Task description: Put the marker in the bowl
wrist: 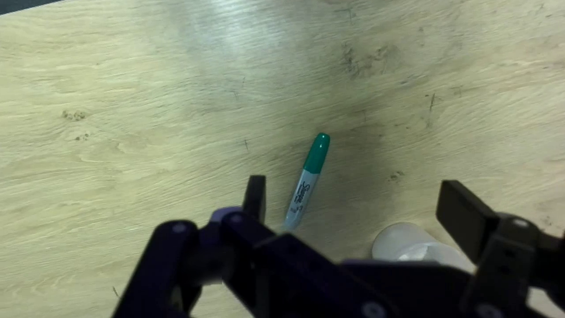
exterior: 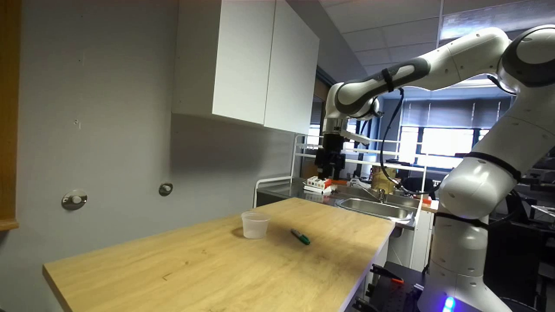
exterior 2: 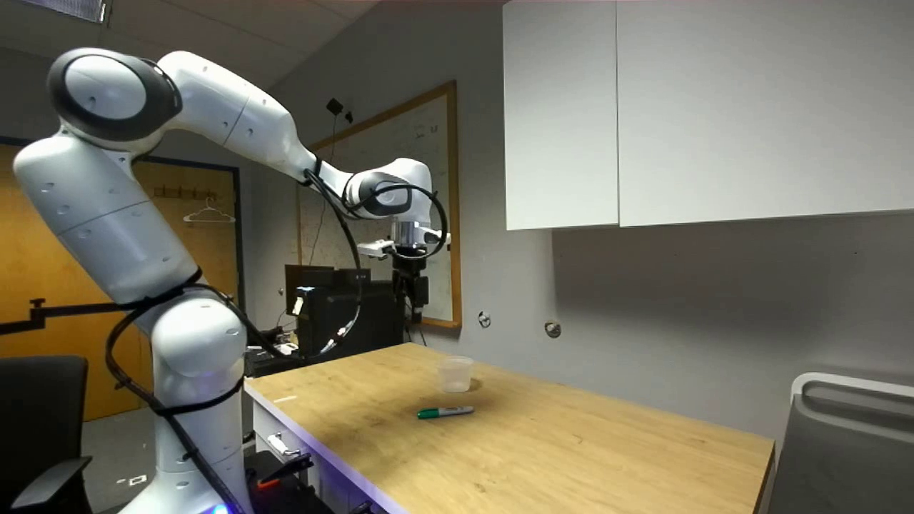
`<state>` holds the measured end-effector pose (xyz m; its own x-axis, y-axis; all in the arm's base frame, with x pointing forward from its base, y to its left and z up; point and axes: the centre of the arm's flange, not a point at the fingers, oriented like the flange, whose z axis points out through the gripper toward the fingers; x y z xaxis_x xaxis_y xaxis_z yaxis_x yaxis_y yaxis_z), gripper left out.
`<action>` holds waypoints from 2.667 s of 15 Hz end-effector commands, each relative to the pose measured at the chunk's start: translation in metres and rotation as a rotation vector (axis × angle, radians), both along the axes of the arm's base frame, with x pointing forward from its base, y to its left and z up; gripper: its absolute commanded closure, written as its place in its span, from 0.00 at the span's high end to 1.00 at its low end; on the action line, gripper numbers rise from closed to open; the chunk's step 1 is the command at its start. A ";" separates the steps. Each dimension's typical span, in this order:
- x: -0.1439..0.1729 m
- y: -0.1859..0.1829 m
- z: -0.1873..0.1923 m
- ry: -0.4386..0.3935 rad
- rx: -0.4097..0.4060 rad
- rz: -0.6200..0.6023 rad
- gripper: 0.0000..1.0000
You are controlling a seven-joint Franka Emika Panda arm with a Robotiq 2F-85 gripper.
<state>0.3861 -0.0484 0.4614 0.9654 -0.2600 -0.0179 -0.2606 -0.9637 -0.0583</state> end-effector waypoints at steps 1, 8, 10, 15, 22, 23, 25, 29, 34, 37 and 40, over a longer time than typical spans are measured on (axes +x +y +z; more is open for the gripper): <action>0.033 -0.002 -0.007 0.009 -0.006 -0.078 1.00; 0.080 -0.009 -0.037 0.031 0.024 -0.068 1.00; 0.093 -0.010 -0.047 0.047 0.041 -0.059 1.00; 0.121 -0.017 -0.081 0.108 0.081 -0.057 1.00; 0.136 -0.033 -0.139 0.199 0.089 -0.078 1.00; 0.137 -0.036 -0.148 0.209 0.093 -0.087 1.00; 0.139 -0.042 -0.164 0.227 0.103 -0.108 1.00; 0.142 -0.049 -0.191 0.245 0.151 -0.148 1.00; 0.148 -0.049 -0.213 0.252 0.174 -0.150 1.00; 0.151 -0.051 -0.225 0.266 0.163 -0.150 1.00; 0.153 -0.052 -0.238 0.284 0.158 -0.150 1.00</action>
